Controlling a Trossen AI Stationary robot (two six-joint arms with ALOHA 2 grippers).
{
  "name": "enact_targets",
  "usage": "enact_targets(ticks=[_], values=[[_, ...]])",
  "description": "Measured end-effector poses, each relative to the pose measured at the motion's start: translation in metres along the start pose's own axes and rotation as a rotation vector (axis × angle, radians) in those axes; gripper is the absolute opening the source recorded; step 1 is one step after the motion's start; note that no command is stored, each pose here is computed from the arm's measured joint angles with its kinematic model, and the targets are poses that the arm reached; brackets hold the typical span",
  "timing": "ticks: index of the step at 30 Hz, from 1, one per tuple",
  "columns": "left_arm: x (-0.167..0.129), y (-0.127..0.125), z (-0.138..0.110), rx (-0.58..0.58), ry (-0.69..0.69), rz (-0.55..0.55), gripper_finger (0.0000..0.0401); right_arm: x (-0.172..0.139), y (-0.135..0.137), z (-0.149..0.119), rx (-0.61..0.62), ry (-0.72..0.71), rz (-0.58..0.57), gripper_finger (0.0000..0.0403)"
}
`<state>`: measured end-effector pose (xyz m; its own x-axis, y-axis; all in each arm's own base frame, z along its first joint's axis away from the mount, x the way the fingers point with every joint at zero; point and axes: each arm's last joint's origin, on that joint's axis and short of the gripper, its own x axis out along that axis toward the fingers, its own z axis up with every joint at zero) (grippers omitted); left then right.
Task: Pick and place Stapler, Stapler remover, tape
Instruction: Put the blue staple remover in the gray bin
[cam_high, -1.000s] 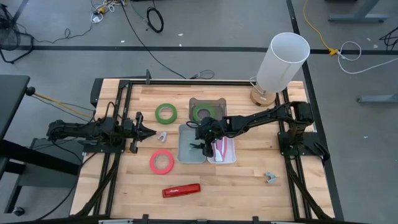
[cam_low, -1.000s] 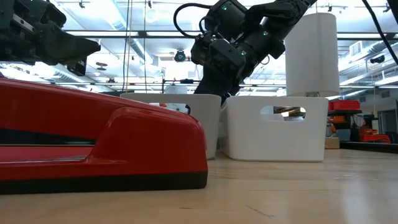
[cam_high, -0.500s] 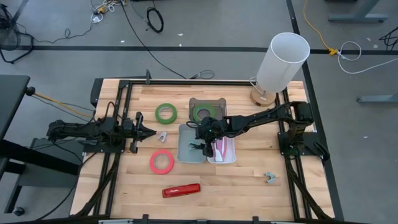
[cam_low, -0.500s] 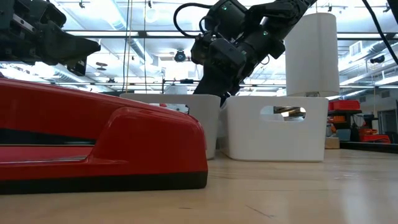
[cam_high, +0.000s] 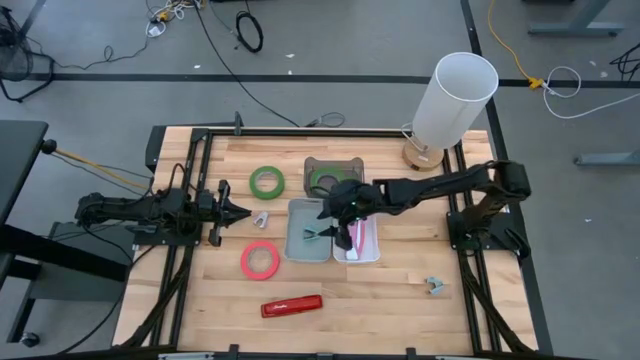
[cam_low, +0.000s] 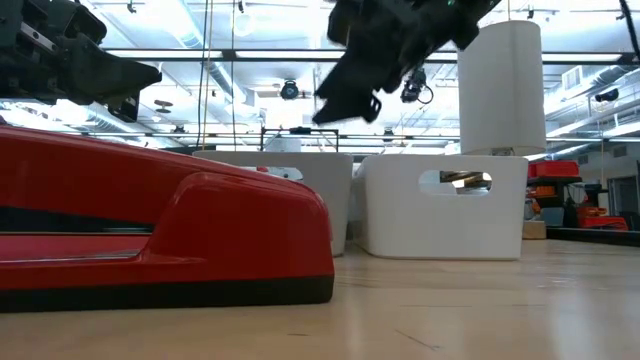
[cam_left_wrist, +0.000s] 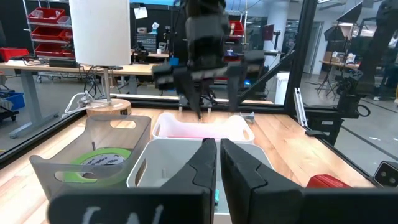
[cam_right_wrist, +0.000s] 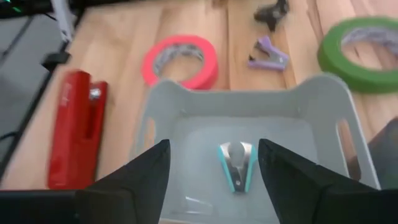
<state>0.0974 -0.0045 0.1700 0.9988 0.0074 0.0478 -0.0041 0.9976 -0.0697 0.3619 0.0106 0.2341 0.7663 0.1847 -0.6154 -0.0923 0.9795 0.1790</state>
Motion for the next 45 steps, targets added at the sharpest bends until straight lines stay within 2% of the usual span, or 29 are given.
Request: enact_targets(ticks=[11,22,26,37,45], values=[[0.000,0.000,0.000,0.000,0.000,0.000,0.0028,-0.042,0.038,0.008,-0.060,-0.012,0.070,0.0242],[0.000,0.000,0.000,0.000,0.000,0.000,0.0028,-0.050,0.088,-0.018,-0.148,0.186,0.171,0.0242],[0.000,0.000,0.000,0.000,0.000,0.000,0.0028,-0.053,0.101,-0.030,-0.146,0.283,0.186,0.0242],[0.000,0.000,0.000,0.000,0.000,0.000,0.0028,-0.071,0.103,-0.061,-0.131,0.608,0.131,0.0242],[0.000,0.000,0.000,0.000,0.000,0.000,0.0028,-0.094,0.094,-0.092,-0.083,0.741,0.083,0.0242]])
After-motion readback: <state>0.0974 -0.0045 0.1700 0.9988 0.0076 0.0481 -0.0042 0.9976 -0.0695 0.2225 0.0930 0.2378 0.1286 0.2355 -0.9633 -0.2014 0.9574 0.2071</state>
